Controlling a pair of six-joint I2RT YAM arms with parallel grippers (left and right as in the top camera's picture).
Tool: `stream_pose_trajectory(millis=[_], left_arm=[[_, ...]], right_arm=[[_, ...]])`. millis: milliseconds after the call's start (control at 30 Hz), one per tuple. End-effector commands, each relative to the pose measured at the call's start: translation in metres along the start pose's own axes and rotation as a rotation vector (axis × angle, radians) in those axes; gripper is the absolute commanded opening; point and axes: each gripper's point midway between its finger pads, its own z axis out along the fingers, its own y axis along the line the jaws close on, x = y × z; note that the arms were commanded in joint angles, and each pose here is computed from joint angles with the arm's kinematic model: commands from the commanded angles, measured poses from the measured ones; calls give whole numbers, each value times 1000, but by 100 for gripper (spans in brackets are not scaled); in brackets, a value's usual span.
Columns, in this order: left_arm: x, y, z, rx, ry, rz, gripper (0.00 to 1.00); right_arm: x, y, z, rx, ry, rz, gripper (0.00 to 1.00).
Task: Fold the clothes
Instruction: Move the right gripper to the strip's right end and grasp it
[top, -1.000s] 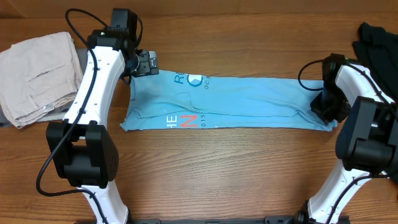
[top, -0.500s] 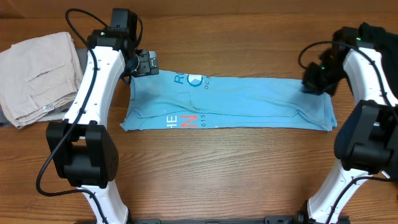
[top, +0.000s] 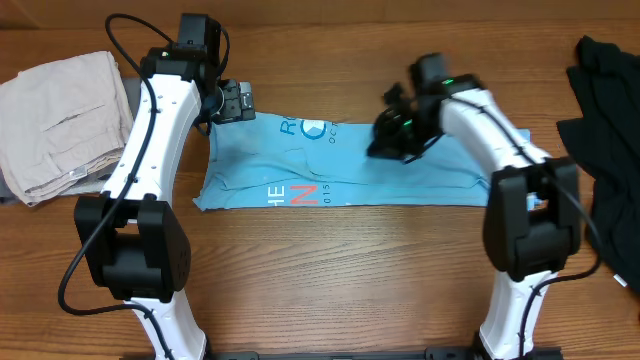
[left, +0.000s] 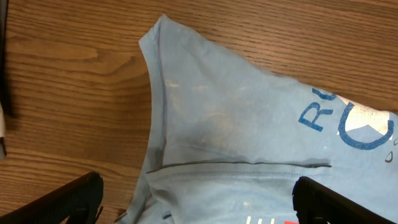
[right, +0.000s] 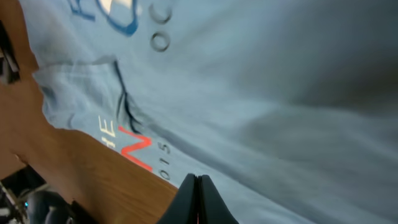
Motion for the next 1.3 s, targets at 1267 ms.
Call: stream_pose_trajectory(millis=[1267], left_arm=[[-5, 3, -5, -5, -20, -2, 100]], right_arm=[[70, -276, -139, 608, -249, 802, 4]])
